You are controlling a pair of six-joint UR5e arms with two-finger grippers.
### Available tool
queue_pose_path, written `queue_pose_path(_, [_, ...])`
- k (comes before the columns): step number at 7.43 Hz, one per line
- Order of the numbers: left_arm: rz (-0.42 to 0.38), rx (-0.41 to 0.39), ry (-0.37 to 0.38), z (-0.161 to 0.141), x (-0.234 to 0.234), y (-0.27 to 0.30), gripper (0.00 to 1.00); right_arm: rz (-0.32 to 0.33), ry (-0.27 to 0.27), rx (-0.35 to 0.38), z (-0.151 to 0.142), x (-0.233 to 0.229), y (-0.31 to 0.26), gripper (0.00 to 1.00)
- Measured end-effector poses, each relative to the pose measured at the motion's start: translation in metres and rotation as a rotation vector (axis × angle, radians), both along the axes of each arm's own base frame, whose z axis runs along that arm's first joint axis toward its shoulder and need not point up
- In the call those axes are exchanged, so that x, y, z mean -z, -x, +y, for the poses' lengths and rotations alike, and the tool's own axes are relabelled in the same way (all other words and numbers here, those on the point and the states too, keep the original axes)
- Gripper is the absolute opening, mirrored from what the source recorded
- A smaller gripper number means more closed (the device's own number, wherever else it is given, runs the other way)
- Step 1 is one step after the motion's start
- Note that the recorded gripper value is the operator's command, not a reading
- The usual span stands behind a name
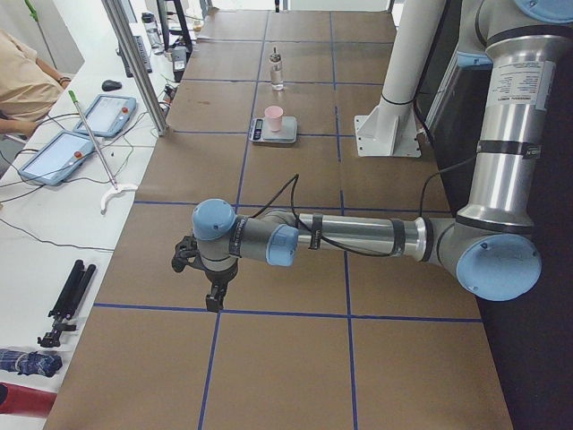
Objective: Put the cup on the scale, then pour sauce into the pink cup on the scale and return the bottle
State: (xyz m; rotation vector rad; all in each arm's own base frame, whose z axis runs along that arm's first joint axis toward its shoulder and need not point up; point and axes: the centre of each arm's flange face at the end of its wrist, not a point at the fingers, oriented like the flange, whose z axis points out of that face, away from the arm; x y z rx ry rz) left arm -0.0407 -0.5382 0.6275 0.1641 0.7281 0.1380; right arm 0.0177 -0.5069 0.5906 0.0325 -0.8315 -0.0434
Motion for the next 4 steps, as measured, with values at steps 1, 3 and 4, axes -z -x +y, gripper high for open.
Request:
queue_pose_path(1, [0.0, 0.0, -0.001, 0.0, 0.0006, 0.0, 1.0, -0.001, 0.0, 0.001, -0.0002, 0.0002, 0.0004, 1.0])
queue_pose_path(3, [0.0, 0.001, 0.013, 0.0011, -0.0035, 0.0004, 1.0, -0.008, 0.001, 0.0, 0.0004, 0.0007, 0.0002, 1.0])
queue_pose_path(4, [-0.001, 0.001, 0.02, 0.0017, -0.0046, 0.0006, 1.0, -0.011, 0.0, 0.0, 0.0005, 0.0012, 0.0, 1.0])
